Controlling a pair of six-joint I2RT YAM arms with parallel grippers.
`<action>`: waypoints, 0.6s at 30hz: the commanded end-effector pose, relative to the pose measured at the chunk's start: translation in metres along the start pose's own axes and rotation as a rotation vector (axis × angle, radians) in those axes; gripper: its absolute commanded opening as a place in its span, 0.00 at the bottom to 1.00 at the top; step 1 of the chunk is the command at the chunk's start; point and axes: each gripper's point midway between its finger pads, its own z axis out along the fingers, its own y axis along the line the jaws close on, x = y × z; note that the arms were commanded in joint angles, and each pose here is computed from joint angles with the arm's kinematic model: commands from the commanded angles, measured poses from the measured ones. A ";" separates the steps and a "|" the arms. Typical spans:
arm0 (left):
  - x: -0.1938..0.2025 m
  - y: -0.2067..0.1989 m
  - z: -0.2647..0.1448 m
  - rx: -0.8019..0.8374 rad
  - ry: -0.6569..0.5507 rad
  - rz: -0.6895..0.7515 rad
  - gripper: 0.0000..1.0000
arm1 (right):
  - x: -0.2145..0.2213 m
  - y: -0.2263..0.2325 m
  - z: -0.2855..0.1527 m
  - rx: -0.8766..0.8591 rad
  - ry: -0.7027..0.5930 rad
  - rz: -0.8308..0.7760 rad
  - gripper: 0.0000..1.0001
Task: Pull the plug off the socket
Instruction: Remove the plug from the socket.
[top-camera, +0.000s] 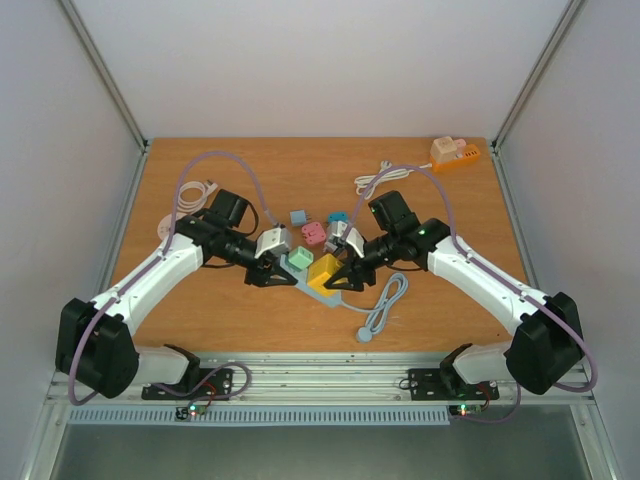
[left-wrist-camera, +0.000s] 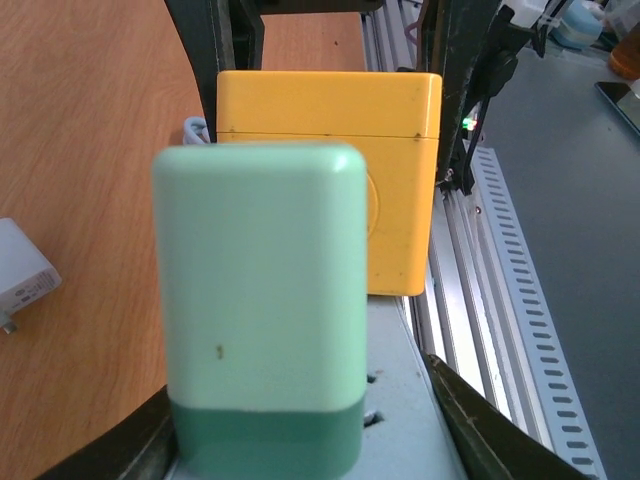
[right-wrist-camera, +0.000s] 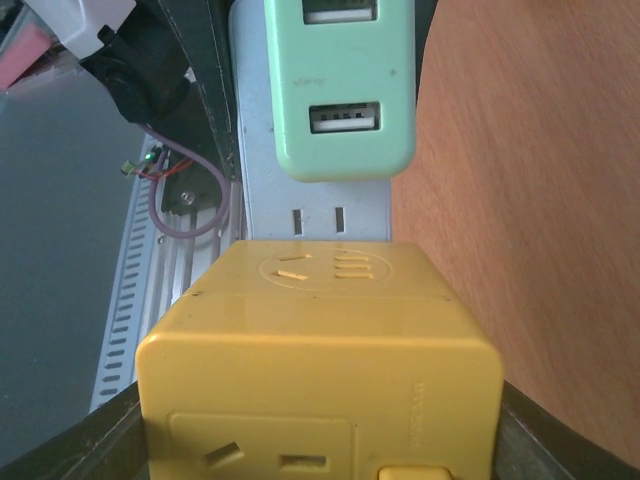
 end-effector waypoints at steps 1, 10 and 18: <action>-0.003 0.004 -0.004 -0.008 -0.009 -0.024 0.00 | -0.028 -0.005 -0.021 0.043 -0.105 -0.034 0.01; 0.005 0.007 0.001 -0.024 0.019 -0.020 0.00 | -0.032 -0.011 -0.020 0.053 -0.107 0.001 0.01; 0.015 0.004 0.016 -0.014 0.098 0.005 0.00 | -0.032 -0.015 -0.016 0.084 -0.091 -0.006 0.01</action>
